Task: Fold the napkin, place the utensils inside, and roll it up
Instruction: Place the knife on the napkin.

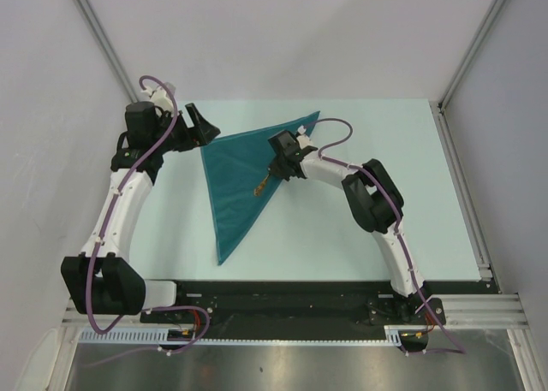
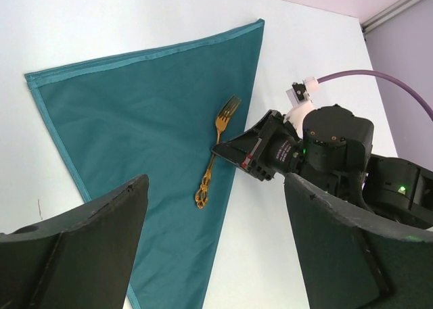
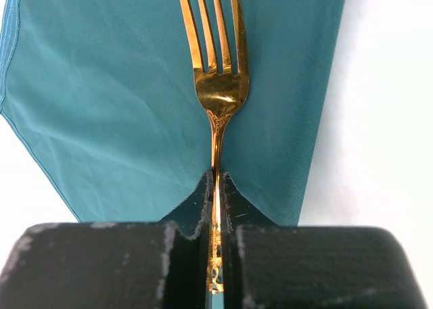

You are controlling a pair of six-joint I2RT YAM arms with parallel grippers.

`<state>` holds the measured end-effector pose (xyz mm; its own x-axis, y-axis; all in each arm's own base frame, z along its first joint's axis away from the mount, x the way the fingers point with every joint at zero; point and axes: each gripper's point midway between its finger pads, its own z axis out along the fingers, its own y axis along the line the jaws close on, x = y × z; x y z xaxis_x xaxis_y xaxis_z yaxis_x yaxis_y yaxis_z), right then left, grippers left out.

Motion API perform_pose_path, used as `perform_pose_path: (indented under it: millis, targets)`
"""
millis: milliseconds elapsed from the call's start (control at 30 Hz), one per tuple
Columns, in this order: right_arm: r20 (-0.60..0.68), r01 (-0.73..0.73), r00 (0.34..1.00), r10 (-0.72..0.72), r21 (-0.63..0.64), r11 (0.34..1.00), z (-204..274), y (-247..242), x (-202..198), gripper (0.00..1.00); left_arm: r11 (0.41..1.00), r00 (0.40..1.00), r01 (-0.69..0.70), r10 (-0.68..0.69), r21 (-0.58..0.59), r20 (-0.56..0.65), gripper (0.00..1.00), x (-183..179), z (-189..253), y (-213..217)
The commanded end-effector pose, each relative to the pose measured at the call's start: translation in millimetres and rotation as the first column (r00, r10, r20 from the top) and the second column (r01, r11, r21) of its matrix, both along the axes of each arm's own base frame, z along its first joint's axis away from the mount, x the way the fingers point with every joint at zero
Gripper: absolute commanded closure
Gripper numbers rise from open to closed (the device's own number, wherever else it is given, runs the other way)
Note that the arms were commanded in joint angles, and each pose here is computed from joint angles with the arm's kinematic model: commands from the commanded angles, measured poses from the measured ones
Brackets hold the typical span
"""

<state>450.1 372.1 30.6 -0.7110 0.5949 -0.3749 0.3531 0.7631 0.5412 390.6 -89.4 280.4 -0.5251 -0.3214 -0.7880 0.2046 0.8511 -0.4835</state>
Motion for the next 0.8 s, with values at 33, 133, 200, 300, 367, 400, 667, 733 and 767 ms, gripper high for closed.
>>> perform_pose_path:
  millis: [33, 133, 200, 300, 367, 400, 667, 733, 767]
  targets:
    - [0.007, -0.032, 0.999, 0.032, 0.0, 0.999, -9.9, 4.0, 5.1, 0.86, 1.0, 0.999, 0.011, -0.01, -0.018, 0.04, 0.14, 1.7, 9.3, -0.7]
    - [0.025, -0.054, 0.998, 0.054, -0.006, 0.999, -4.0, 7.0, 6.5, 0.72, 1.0, 0.999, 0.012, -0.011, -0.018, 0.036, 0.14, 1.3, 8.3, -0.9]
    - [0.046, -0.078, 0.996, 0.079, -0.023, 0.997, 4.6, 8.6, 8.0, 0.67, 1.0, 0.999, 0.012, -0.011, -0.018, 0.033, 0.14, 1.8, 7.2, -0.9]
    - [0.093, -0.137, 0.986, 0.139, -0.036, 0.99, 26.4, 12.1, 9.1, 0.64, 1.0, 0.999, 0.011, -0.011, -0.016, 0.036, 0.14, 2.2, 7.4, -0.7]
    - [0.134, -0.172, 0.975, 0.175, -0.034, 0.985, 44.4, 14.4, 9.4, 0.64, 1.0, 0.999, 0.009, -0.009, -0.013, 0.034, 0.14, 2.1, 6.3, -0.1]
    - [0.188, -0.201, 0.96, 0.206, -0.048, 0.978, 61.9, 11.9, 12.2, 0.63, 1.0, 0.999, 0.007, -0.006, -0.011, 0.035, 0.14, 2.5, 6.8, 0.4]
    - [0.283, -0.216, 0.936, 0.212, -0.017, 0.976, 85.0, -68.8, 60.0, 0.59, 1.0, 0.999, -0.024, 0.024, -0.006, 0.029, 0.14, 5.3, 3.4, 11.7]
    - [0.31, -0.202, 0.932, 0.186, 0.021, 0.979, 85.1, -87.3, 76.7, 0.6, 1.0, 0.999, -0.024, 0.024, -0.006, 0.026, 0.14, 6.4, 1.6, 11.8]
    - [0.305, -0.201, 0.936, 0.178, 0.046, 0.979, 77.1, -103.3, 86.7, 0.6, 1.0, 0.999, -0.027, 0.027, -0.006, 0.024, 0.14, 6.9, 1.0, 12.6]
